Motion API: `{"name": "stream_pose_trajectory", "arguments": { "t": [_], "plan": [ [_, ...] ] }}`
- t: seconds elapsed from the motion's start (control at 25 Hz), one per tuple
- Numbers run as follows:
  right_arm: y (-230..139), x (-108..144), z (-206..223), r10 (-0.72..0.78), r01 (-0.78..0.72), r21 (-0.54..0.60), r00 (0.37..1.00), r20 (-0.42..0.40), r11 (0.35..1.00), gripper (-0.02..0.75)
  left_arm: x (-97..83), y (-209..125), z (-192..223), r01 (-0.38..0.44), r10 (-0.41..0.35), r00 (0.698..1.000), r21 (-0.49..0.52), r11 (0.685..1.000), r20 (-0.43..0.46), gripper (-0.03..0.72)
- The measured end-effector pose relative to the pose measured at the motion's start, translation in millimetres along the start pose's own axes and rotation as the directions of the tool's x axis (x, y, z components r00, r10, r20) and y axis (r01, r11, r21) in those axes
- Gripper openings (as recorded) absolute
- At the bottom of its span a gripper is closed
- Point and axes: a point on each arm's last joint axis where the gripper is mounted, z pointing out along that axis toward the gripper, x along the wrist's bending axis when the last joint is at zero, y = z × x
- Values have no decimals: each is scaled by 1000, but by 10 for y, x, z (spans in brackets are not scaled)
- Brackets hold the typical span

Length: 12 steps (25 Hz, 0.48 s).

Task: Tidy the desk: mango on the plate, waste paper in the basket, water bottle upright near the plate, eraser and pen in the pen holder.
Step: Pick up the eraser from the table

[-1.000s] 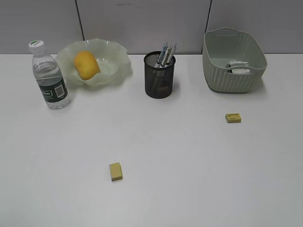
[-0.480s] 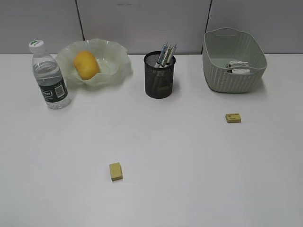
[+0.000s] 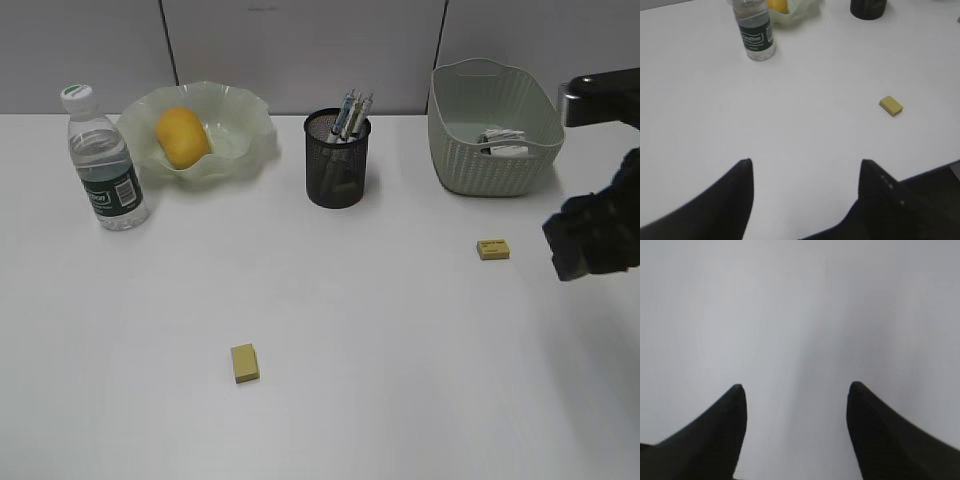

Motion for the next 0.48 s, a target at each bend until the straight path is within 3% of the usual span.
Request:
{"name": "stream_pose_trajectory", "arguments": {
  "t": [0.2, 0.48],
  "plan": [
    [452, -114, 382, 105, -103, 55, 994, -35, 993, 507, 6, 2, 2, 35, -35, 998, -2, 999, -55, 502],
    [878, -168, 906, 113, -109, 112, 993, -26, 988, 541, 8, -1, -3, 45, -45, 996, -5, 999, -74, 502]
  ]
}}
